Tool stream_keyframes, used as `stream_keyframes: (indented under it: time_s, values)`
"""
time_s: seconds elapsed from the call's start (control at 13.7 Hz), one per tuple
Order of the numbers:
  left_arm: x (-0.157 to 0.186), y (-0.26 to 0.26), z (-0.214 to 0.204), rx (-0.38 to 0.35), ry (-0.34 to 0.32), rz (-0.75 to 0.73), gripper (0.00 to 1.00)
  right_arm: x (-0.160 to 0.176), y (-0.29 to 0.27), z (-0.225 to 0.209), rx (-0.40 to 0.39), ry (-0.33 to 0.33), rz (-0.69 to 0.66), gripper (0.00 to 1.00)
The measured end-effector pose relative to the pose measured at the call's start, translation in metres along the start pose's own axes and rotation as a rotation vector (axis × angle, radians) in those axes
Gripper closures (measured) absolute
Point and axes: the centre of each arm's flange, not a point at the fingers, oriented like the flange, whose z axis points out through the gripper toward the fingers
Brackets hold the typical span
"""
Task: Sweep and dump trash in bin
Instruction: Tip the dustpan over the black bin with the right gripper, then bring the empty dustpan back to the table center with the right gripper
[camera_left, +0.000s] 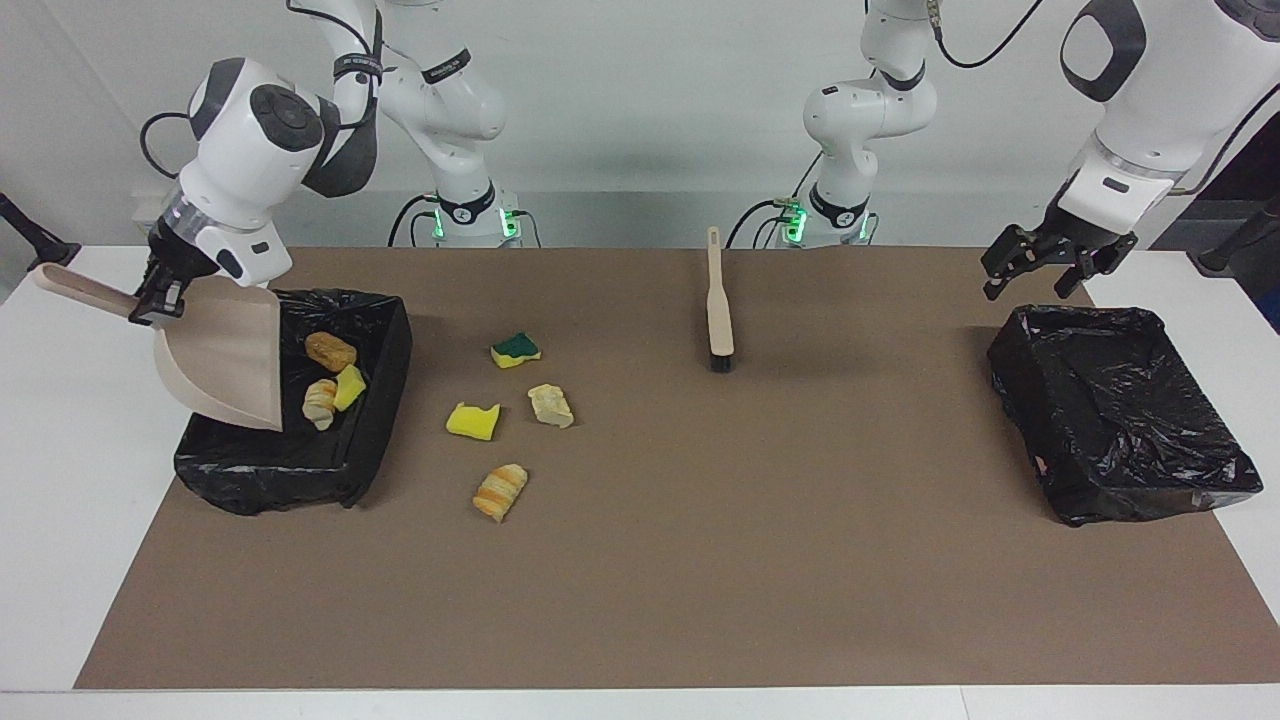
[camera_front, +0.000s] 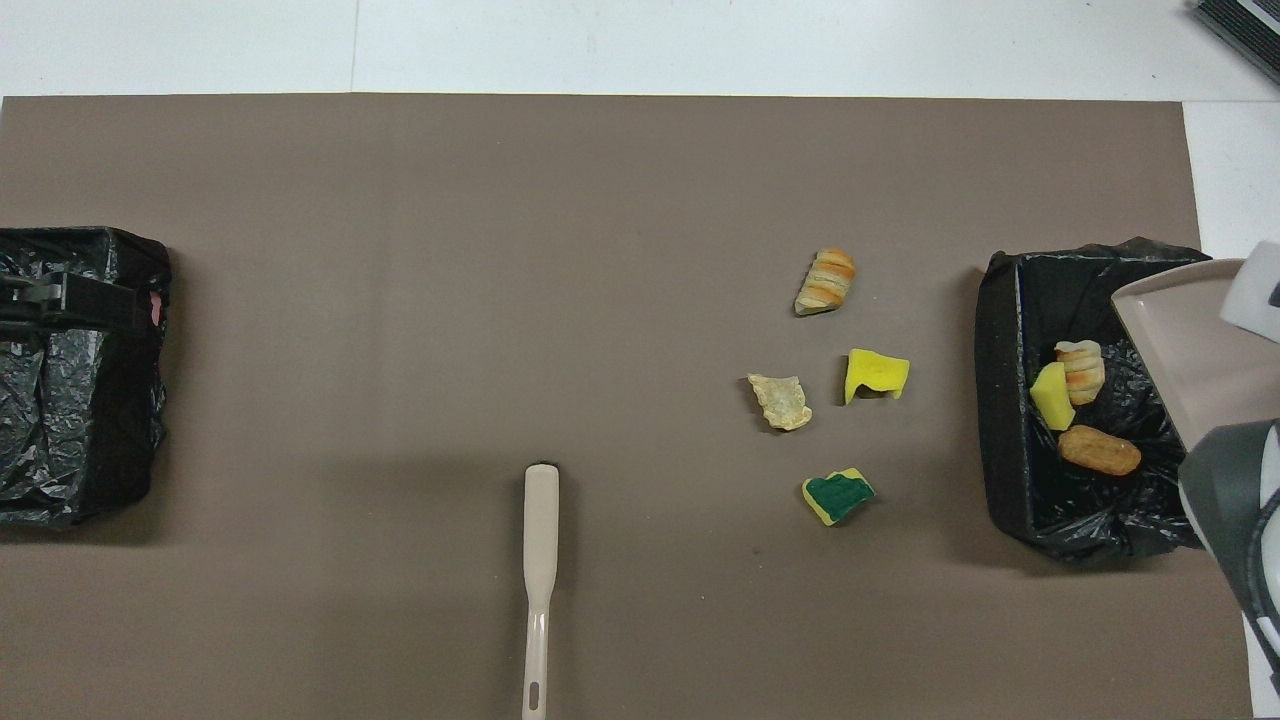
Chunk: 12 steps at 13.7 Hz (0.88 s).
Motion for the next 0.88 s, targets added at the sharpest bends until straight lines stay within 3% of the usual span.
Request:
stream_keyframes:
  time_s: [0.37,0.58,0.88]
  values:
    - [-0.003,0.001,-0.013,0.002,0.02,0.002,0.0,-0.018,0.006,-0.034,-0.042,0.018,0.165,0.69]
    - [-0.012,0.003,-0.033,0.007,0.054,0.002,0.0,0.004,0.019,-0.057,-0.056,0.138,0.32,0.69]
    - [-0.019,-0.003,-0.038,0.009,0.051,-0.009,0.0,0.039,0.051,-0.092,-0.076,0.313,0.515,0.69]
